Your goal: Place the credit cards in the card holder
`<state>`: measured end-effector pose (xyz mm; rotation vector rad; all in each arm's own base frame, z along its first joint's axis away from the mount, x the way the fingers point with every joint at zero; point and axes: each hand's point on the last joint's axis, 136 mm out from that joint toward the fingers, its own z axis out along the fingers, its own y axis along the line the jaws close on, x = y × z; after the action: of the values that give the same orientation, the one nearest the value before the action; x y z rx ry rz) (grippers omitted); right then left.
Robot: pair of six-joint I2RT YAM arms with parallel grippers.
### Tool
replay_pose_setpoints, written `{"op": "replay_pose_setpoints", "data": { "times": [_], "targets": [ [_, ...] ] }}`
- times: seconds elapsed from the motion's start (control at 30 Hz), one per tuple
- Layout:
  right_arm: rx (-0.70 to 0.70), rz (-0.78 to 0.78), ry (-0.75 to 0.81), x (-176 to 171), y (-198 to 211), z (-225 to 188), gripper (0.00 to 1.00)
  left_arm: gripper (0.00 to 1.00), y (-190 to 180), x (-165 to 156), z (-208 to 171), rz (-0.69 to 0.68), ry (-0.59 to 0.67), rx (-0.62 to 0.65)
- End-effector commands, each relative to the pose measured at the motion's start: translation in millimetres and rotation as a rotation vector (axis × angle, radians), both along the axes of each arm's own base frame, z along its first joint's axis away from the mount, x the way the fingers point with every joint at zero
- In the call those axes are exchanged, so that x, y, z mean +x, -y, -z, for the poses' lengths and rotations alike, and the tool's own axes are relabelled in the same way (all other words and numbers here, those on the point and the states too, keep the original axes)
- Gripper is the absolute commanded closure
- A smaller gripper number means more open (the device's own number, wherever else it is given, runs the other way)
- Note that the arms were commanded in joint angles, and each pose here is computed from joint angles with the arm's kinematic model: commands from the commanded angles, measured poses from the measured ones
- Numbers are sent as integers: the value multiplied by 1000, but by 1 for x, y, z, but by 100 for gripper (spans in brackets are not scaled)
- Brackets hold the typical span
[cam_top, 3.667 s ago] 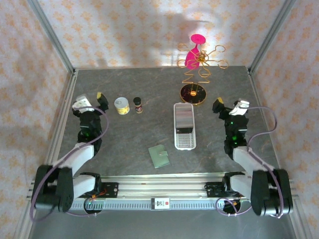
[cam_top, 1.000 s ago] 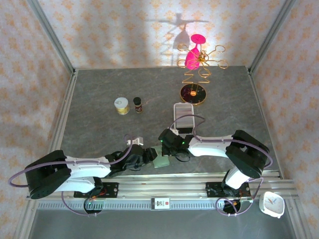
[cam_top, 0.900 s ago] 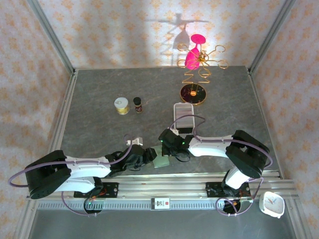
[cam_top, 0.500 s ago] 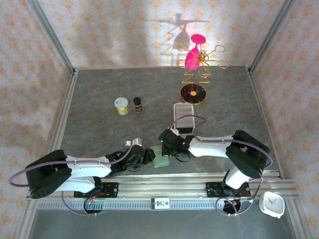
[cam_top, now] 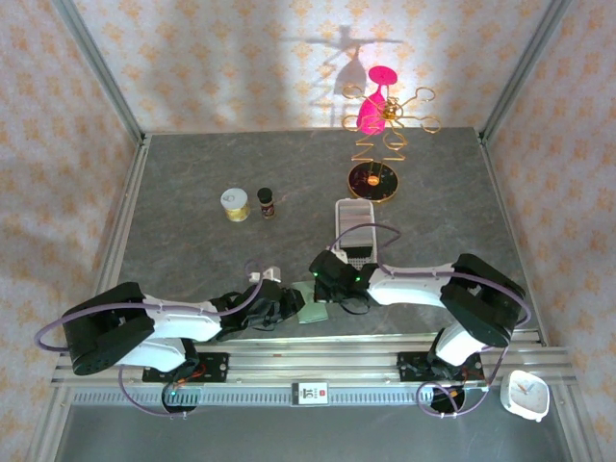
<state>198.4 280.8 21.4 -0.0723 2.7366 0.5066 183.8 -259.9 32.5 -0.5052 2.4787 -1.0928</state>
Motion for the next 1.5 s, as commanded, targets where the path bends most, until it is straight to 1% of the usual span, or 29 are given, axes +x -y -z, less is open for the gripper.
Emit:
{"op": "replay_pose_setpoints", "data": {
  "times": [0.0, 0.13, 0.2, 0.23, 0.27, 0.4, 0.5, 0.57, 0.67, 0.8, 0.9, 1.1, 1.3, 1.4, 1.47],
  "targets": [
    [17, 26, 27, 1, 4, -9, 100, 79, 11, 10, -29, -13, 62, -72],
    [74, 27, 64, 4, -1, -28, 100, 96, 4, 15, -48, -32, 128, -62],
    [127, 18, 103, 6, -5, -45, 100, 99, 1, 17, -60, -28, 167, -53],
    [154, 12, 122, 7, -7, -55, 100, 100, 0, 18, -65, -23, 187, -40],
    [190, 4, 148, 9, -10, -67, 97, 100, -2, 19, -70, -17, 209, -20],
    [338, -59, 242, 6, -20, -118, 83, 100, -6, 23, -94, 36, 308, 65],
    [403, -103, 281, 2, -24, -147, 73, 100, -6, 25, -113, 75, 386, 95],
    [421, -130, 285, 0, -28, -157, 70, 100, -3, 26, -127, 93, 428, 88],
    [410, -122, 281, 2, -28, -160, 68, 100, 3, 25, -145, 121, 478, 58],
    [389, -89, 275, 5, -24, -157, 67, 100, 7, 25, -157, 137, 508, 34],
    [395, -87, 262, 3, -25, -153, 64, 100, 6, 25, -161, 125, 520, 24],
    [346, -64, 235, 4, -19, -139, 63, 100, -3, 29, -164, 85, 539, 34],
    [349, -71, 218, 1, -21, -139, 62, 100, -9, 31, -167, 53, 556, 36],
    [313, -68, 193, 1, -20, -127, 62, 100, -10, 31, -168, 53, 564, 39],
    [263, -45, 182, 4, -15, -119, 62, 100, -11, 32, -169, 47, 567, 45]
  ]
}}
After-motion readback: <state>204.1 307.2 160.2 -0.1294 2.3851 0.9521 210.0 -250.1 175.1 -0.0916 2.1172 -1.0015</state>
